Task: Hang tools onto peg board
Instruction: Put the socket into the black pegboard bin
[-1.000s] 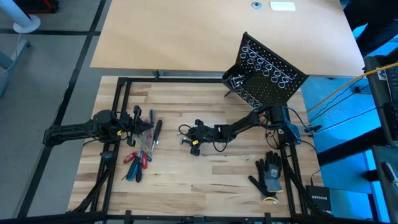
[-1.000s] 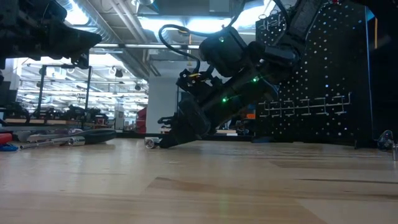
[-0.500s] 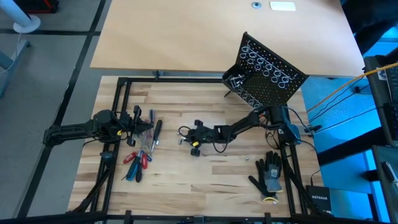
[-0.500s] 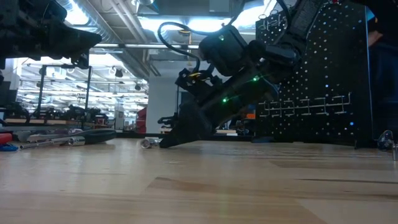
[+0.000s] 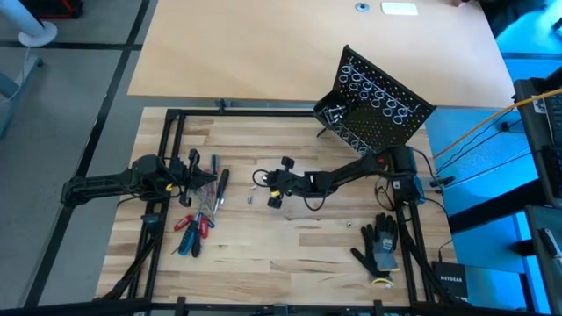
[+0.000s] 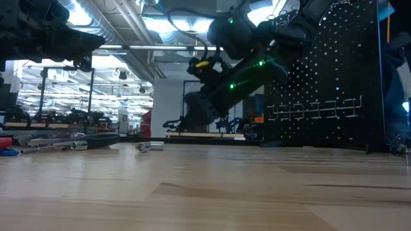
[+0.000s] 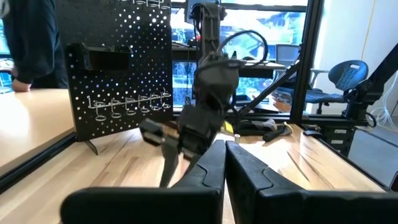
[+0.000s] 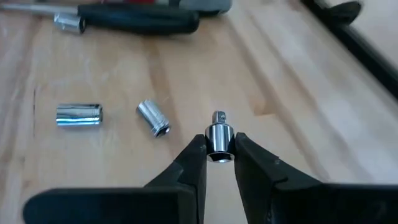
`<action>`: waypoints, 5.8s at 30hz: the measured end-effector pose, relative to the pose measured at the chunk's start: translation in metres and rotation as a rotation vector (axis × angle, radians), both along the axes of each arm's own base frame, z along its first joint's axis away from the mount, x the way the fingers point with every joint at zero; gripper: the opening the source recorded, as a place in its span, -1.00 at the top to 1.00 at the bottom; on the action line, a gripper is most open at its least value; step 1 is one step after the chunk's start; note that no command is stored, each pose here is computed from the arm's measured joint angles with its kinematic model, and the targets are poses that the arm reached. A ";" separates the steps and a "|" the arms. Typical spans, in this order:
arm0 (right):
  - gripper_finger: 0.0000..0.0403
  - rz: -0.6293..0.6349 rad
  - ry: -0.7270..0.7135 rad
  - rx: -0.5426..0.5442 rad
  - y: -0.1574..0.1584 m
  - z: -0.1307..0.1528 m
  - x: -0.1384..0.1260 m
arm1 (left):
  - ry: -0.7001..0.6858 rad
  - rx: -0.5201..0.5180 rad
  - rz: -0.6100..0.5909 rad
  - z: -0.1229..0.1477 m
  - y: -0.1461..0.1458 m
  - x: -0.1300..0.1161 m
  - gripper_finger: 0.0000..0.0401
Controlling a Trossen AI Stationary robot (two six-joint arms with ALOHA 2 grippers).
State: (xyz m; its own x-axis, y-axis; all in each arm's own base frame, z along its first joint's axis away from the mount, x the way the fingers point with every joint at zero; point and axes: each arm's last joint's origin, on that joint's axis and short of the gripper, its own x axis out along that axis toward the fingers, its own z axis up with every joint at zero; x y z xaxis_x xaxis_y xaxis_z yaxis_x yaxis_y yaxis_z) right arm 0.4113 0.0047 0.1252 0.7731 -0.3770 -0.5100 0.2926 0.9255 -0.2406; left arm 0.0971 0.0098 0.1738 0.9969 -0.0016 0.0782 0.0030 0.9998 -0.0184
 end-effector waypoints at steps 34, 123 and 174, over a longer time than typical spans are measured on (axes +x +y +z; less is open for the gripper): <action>0.66 -0.567 -0.129 -0.492 -0.009 0.212 -0.117 | -0.004 -0.015 -0.001 0.000 0.000 0.000 0.99; 0.03 0.137 -0.074 0.189 -0.009 -0.031 0.033 | -0.009 0.005 0.000 0.001 0.000 0.000 0.99; 0.65 0.116 -0.107 0.129 -0.010 0.027 0.024 | -0.008 0.001 0.000 0.001 0.000 0.000 0.99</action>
